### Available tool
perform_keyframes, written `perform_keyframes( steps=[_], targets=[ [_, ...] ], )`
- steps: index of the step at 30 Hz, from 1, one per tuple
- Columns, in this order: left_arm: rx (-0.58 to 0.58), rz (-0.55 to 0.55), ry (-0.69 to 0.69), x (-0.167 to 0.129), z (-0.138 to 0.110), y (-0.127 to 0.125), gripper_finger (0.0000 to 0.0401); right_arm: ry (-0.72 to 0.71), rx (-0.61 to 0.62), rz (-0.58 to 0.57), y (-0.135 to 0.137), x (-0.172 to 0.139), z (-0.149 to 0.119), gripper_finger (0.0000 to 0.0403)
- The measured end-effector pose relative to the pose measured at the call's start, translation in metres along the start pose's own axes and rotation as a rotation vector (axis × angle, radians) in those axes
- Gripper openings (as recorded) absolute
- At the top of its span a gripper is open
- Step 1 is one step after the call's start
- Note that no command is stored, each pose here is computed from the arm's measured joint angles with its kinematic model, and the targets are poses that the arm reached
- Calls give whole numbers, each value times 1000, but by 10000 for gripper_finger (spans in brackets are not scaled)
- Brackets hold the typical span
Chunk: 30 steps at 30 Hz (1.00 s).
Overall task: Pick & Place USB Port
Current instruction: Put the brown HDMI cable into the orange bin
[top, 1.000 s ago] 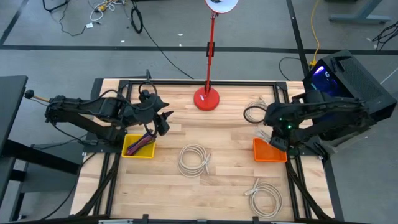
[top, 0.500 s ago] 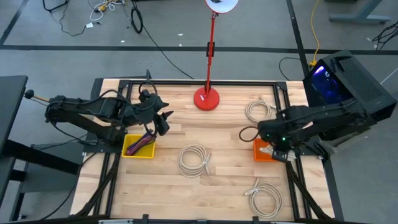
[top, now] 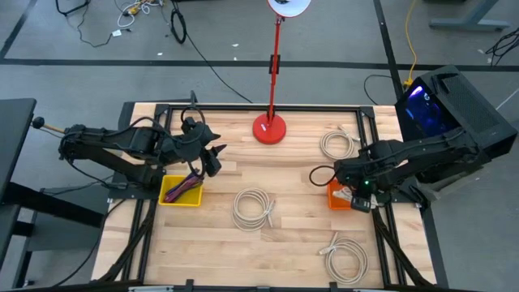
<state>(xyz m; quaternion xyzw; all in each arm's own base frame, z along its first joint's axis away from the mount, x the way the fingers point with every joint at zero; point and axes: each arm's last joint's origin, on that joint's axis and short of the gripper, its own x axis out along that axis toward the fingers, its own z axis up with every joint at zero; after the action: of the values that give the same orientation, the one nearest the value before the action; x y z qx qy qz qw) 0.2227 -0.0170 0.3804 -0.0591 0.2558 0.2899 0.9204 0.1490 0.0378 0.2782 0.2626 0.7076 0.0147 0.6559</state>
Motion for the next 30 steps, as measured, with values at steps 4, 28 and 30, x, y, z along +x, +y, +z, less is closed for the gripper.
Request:
perform_keyframes(
  steps=[4,28,30],
  targets=[
    [-2,-1,-1,0,0,0,172,-2,3,-4,0,0,0,15],
    [11,2,4,0,0,0,172,16,73,15,-3,-7,-10,15],
    [11,2,4,0,0,0,172,6,82,18,-3,-12,-13,15]
  ],
)
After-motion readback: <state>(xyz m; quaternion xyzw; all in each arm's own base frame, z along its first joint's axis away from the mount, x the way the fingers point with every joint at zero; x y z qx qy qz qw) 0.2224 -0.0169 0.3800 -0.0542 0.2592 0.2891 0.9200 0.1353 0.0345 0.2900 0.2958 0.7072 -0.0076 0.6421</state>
